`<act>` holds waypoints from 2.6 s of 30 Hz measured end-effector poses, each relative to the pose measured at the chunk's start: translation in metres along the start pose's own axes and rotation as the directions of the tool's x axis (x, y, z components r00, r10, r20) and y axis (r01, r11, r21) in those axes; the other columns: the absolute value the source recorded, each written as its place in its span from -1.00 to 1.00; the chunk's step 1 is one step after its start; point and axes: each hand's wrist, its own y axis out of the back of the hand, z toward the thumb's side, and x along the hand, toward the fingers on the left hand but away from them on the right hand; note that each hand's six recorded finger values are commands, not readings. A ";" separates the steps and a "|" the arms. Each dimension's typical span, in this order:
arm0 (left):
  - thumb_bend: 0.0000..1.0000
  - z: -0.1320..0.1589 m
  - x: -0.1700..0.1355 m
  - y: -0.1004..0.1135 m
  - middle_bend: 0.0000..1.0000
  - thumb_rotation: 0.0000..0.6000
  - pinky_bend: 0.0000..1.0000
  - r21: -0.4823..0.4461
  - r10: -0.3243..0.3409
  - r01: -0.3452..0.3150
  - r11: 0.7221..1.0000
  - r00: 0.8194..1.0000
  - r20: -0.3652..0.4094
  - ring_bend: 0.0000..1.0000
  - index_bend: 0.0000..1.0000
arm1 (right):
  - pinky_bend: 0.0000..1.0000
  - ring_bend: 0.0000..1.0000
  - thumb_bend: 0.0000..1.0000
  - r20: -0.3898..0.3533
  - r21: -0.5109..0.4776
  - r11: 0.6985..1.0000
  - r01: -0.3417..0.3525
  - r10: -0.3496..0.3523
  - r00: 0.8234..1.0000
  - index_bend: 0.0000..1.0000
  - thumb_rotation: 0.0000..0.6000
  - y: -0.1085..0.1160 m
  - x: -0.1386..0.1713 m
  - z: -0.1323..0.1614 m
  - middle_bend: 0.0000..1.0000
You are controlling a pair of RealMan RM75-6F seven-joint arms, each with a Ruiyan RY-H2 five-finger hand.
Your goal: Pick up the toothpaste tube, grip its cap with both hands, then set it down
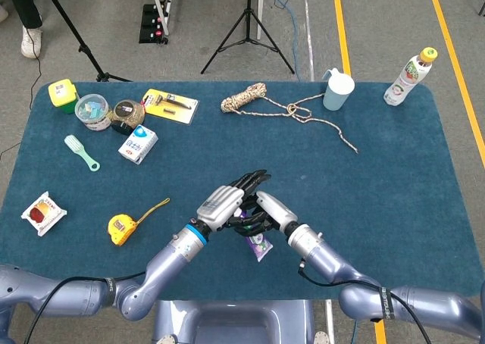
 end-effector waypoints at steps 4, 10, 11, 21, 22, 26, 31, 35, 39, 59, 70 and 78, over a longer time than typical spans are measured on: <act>-0.87 0.000 -0.001 0.004 -1.00 -1.00 -0.72 0.004 0.008 -0.008 1.000 1.000 0.001 -1.00 -1.00 | 1.00 1.00 -0.30 0.010 0.021 1.000 0.001 -0.001 1.000 0.63 1.00 0.002 0.001 -0.004 0.96; -0.87 -0.001 -0.008 0.022 -1.00 -1.00 -0.72 0.034 0.037 -0.037 0.999 0.999 0.007 -1.00 -1.00 | 1.00 1.00 -0.30 0.043 0.095 0.995 0.013 -0.017 0.999 0.63 1.00 0.011 0.006 -0.018 0.91; -0.87 -0.002 -0.009 0.027 -1.00 -1.00 -0.72 0.043 0.043 -0.043 0.998 0.999 0.007 -1.00 -1.00 | 1.00 1.00 -0.30 0.049 0.113 0.993 0.016 -0.021 0.999 0.63 1.00 0.012 0.006 -0.021 0.90; -0.87 -0.015 -0.032 0.070 -1.00 -1.00 -0.72 0.129 0.114 -0.112 0.985 0.993 -0.011 -1.00 -1.00 | 0.76 0.81 -0.30 0.090 0.353 0.935 0.031 -0.066 0.994 0.30 1.00 0.026 0.009 -0.045 0.55; -0.87 -0.016 -0.035 0.074 -1.00 -1.00 -0.72 0.137 0.120 -0.117 0.984 0.993 -0.012 -1.00 -1.00 | 0.73 0.77 -0.30 0.092 0.381 0.924 0.033 -0.073 0.993 0.26 1.00 0.027 0.009 -0.047 0.52; -0.87 -0.022 -0.047 0.086 -1.00 -1.00 -0.72 0.171 0.143 -0.138 0.976 0.990 -0.019 -1.00 -1.00 | 0.54 0.54 -0.30 0.102 0.490 0.871 0.045 -0.109 0.989 -0.01 1.00 0.030 0.007 -0.056 0.31; -0.87 -0.031 -0.059 0.093 -1.00 -1.00 -0.72 0.207 0.161 -0.151 0.967 0.987 -0.029 -1.00 -1.00 | 0.17 0.18 -0.30 0.127 0.569 0.822 0.039 -0.135 0.983 -0.50 0.55 0.029 0.005 -0.066 -0.07; -0.87 -0.040 -0.068 0.099 -1.00 -1.00 -0.73 0.231 0.170 -0.155 0.961 0.984 -0.046 -1.00 -1.00 | -0.22 -0.25 -0.30 0.152 0.611 0.791 0.027 -0.150 0.977 -0.95 0.02 0.029 0.004 -0.073 -0.50; -0.87 -0.047 -0.074 0.104 -1.00 -1.00 -0.73 0.252 0.176 -0.156 0.955 0.983 -0.060 -1.00 -1.00 | -0.29 -0.39 -0.30 0.162 0.629 0.777 0.029 -0.168 0.972 -1.00 -0.08 0.033 0.006 -0.074 -0.66; -0.75 -0.097 -0.164 0.143 -0.50 0.05 -0.35 0.566 0.365 -0.171 0.807 0.897 -0.250 -0.60 -0.26 | 0.19 0.26 -0.30 -0.032 0.599 0.664 0.448 -0.539 0.842 0.20 0.84 0.134 0.101 -0.070 0.12; -0.73 -0.127 -0.251 0.158 -0.48 0.16 -0.35 0.670 0.506 -0.190 0.718 0.803 -0.315 -0.61 -0.28 | 0.06 0.23 -0.30 -0.008 0.734 0.510 0.448 -0.654 0.757 0.14 0.93 0.159 0.182 -0.105 0.13; -0.73 -0.134 -0.296 0.147 -0.49 0.15 -0.35 0.685 0.517 -0.166 0.709 0.782 -0.347 -0.64 -0.36 | -0.01 0.18 -0.30 0.026 0.777 0.463 0.427 -0.701 0.713 0.11 0.88 0.161 0.228 -0.116 0.12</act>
